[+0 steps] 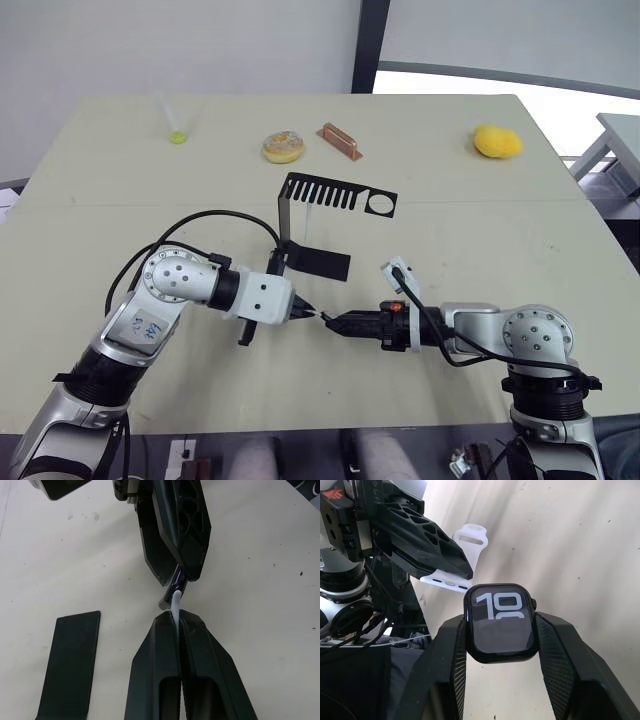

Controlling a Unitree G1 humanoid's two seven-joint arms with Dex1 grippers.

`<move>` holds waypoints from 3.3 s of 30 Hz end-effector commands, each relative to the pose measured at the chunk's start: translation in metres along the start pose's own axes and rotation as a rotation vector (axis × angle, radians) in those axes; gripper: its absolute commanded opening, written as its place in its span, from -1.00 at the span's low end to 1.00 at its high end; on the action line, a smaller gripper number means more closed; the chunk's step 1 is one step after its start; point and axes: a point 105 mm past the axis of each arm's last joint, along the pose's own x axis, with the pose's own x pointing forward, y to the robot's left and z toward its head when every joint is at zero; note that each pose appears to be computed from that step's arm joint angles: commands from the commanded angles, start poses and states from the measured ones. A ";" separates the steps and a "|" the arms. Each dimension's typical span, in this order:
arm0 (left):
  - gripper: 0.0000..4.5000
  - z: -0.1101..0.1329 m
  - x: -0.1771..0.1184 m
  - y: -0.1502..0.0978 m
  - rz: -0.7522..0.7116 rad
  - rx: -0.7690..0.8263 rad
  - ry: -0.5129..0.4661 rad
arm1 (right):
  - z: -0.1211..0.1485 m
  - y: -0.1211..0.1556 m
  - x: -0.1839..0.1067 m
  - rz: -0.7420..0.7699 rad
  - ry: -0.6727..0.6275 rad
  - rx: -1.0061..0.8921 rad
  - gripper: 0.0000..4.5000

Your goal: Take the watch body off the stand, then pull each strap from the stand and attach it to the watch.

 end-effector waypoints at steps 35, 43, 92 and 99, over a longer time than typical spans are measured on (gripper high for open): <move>-1.00 0.013 0.019 0.002 -0.009 0.074 0.037 | 0.002 0.020 0.003 0.079 -0.001 -0.051 -0.33; -1.00 0.012 0.022 0.003 -0.008 0.064 0.049 | 0.001 0.022 0.003 0.090 0.004 -0.055 -0.33; -1.00 0.007 0.027 0.005 0.025 0.015 0.073 | -0.003 0.027 0.005 0.108 0.027 -0.067 -0.33; -1.00 0.007 0.028 0.005 0.025 0.015 0.075 | -0.003 0.027 0.005 0.110 0.027 -0.067 -0.33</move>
